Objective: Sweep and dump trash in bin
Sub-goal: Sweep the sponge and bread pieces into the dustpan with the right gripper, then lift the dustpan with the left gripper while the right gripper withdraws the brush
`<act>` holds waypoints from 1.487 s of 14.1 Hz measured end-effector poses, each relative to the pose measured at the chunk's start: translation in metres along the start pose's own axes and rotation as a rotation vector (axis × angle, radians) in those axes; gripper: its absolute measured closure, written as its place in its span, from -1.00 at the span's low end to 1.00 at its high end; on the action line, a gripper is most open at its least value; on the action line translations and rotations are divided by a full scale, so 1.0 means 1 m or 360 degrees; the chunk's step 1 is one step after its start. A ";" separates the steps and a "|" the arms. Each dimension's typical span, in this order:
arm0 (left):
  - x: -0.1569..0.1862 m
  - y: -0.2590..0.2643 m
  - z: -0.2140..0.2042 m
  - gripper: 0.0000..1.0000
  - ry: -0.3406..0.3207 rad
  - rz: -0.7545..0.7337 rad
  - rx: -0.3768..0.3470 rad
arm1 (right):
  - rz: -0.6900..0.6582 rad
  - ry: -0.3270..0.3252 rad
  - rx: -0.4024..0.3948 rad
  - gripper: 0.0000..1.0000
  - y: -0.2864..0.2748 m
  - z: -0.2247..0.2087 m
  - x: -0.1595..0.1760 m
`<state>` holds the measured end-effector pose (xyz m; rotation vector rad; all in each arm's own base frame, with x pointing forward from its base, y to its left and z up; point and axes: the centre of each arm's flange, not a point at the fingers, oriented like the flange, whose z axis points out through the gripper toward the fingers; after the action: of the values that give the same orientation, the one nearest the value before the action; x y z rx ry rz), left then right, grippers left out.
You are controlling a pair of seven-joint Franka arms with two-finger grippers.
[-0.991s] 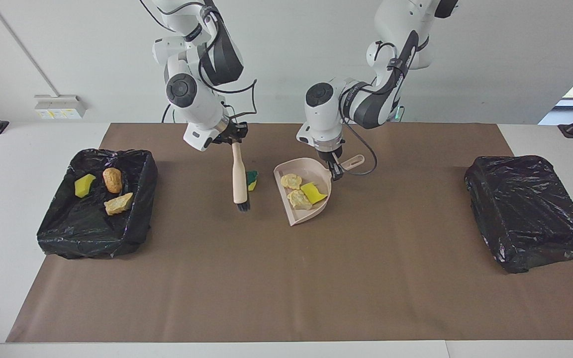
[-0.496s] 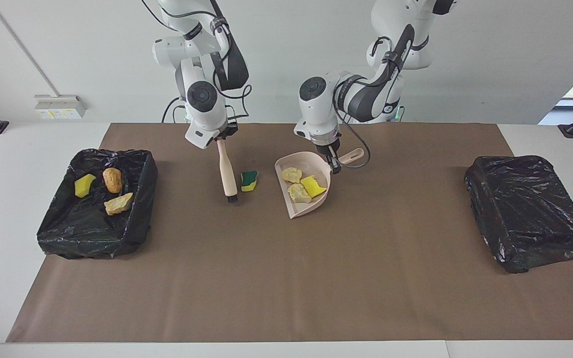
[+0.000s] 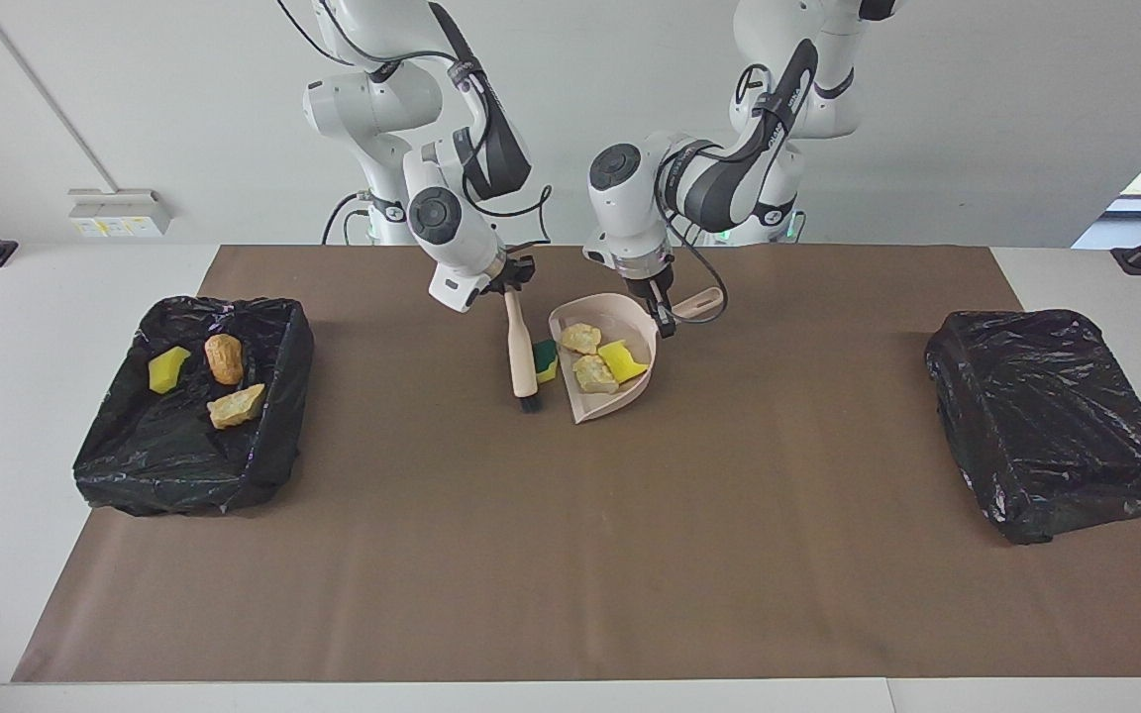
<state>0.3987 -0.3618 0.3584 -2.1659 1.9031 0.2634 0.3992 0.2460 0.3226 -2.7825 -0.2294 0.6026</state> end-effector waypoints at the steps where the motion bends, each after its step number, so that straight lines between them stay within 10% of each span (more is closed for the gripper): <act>1: 0.000 0.000 0.001 0.35 0.0000 -0.0001 -0.0001 | -0.0002 0.0001 0.0041 0.47 -0.010 0.004 0.000; 8: -0.005 -0.006 0.008 0.35 0.0004 -0.0012 -0.0014 | -0.0007 0.0003 0.0148 0.47 -0.034 -0.026 -0.003; 21: -0.010 -0.020 0.013 0.35 0.0083 -0.0009 0.0008 | -0.0020 -0.0014 -0.0128 0.47 -0.035 -0.038 -0.032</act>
<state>0.4179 -0.3465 0.3504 -2.1949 1.9225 0.2029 0.3836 0.2635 0.3787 -2.8535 -0.2785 0.6154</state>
